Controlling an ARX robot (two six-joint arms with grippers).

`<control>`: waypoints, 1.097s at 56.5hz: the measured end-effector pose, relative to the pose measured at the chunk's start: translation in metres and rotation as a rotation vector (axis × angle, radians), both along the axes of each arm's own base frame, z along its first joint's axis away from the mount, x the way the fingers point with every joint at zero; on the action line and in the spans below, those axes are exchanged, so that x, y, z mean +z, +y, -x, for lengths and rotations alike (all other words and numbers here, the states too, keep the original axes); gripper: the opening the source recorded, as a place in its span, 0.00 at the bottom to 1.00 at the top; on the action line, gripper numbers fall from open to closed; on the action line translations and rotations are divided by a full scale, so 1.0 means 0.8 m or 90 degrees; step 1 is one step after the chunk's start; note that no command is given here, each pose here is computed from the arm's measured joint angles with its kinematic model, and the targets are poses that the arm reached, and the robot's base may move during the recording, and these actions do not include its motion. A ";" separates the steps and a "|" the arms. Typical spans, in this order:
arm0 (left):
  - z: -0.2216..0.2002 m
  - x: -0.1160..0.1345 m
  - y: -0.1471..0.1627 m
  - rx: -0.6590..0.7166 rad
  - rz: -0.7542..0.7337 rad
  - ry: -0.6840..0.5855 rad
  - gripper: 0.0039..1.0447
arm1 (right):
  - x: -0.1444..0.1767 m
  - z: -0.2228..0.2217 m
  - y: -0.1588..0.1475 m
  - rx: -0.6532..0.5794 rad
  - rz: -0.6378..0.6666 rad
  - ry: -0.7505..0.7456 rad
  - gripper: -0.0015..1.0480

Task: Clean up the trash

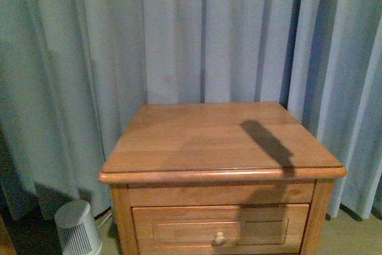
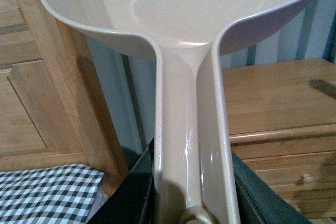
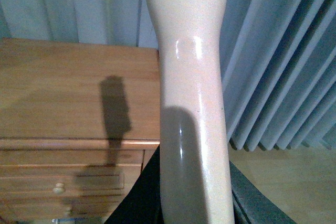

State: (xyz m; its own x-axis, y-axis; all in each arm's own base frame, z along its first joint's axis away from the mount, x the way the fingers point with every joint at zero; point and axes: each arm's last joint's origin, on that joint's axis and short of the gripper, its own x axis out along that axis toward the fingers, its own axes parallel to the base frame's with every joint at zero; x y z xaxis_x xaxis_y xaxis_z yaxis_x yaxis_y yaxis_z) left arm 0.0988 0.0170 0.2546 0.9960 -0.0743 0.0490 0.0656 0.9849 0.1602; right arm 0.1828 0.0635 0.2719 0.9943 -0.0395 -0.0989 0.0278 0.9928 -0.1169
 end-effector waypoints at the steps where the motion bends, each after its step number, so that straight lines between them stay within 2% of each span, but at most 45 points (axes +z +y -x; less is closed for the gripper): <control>1: 0.000 0.000 0.000 0.000 0.000 0.000 0.26 | -0.001 0.007 -0.003 -0.002 -0.003 -0.002 0.18; 8: 0.000 0.000 0.000 0.000 0.000 0.000 0.26 | -0.004 0.043 -0.019 -0.023 -0.029 -0.031 0.18; 20: 0.000 0.000 0.000 0.000 0.000 0.000 0.26 | -0.022 0.070 -0.030 -0.052 -0.058 -0.041 0.18; 31: 0.000 0.000 0.000 0.000 0.000 0.000 0.26 | -0.039 0.073 -0.027 -0.053 -0.061 -0.022 0.18; 62: 0.000 0.000 0.000 0.001 0.000 0.000 0.26 | -0.042 0.072 -0.028 -0.074 -0.070 -0.014 0.18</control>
State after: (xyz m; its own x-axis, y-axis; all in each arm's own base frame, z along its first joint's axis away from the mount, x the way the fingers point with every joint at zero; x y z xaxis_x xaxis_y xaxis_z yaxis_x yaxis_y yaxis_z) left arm 0.0987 0.0170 0.2543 0.9962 -0.0724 0.0494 0.0637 0.9852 0.1595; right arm 0.1254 0.0409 0.2386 0.9855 -0.1449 -0.0878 0.1450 0.9894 -0.0056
